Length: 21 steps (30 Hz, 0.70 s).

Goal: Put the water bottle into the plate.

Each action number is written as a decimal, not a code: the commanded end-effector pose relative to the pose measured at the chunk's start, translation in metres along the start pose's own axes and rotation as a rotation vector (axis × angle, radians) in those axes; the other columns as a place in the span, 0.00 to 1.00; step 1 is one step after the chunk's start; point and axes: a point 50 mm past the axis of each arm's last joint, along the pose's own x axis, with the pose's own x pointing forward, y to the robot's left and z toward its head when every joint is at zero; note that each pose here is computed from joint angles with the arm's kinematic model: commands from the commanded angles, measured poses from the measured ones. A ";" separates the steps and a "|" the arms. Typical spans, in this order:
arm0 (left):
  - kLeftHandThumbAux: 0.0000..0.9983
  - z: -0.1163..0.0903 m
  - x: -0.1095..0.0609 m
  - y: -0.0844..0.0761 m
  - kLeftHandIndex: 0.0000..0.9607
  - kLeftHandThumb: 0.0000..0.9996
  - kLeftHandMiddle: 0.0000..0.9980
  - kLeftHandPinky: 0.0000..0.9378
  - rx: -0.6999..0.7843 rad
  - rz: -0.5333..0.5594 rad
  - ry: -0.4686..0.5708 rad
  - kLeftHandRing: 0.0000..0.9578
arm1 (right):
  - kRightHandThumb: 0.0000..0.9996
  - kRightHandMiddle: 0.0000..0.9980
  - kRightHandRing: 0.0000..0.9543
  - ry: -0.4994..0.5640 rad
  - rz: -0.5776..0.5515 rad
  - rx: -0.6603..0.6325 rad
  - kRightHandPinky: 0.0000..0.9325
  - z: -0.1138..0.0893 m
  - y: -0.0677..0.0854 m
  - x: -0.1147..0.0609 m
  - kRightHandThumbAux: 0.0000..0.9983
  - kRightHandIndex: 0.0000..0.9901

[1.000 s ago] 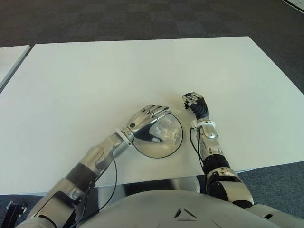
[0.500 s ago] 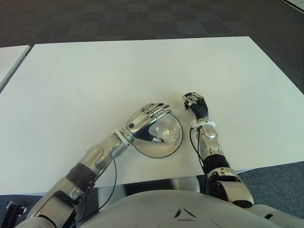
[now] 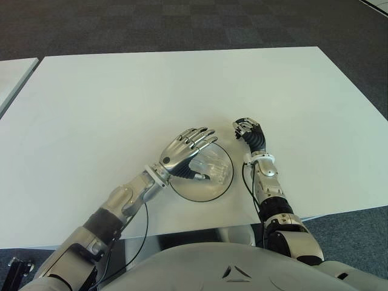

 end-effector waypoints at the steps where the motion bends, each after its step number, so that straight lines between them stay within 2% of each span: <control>1: 0.45 -0.003 -0.003 0.000 0.00 0.02 0.00 0.00 0.006 0.034 0.021 0.00 | 0.71 0.69 0.70 0.062 -0.005 0.012 0.71 -0.011 -0.001 -0.004 0.73 0.44; 7: 0.43 -0.004 -0.004 0.003 0.00 0.01 0.00 0.00 -0.051 0.099 0.055 0.00 | 0.71 0.69 0.71 0.058 -0.003 0.010 0.72 -0.011 -0.001 -0.004 0.73 0.44; 14: 0.44 -0.005 -0.006 0.006 0.00 0.00 0.00 0.00 -0.213 0.223 0.123 0.00 | 0.71 0.69 0.71 0.059 -0.005 0.007 0.72 -0.011 -0.001 -0.004 0.73 0.44; 21: 0.49 -0.020 -0.014 0.005 0.00 0.00 0.00 0.00 -0.360 0.345 0.206 0.00 | 0.71 0.69 0.71 0.061 -0.008 0.016 0.72 -0.011 -0.001 -0.004 0.73 0.44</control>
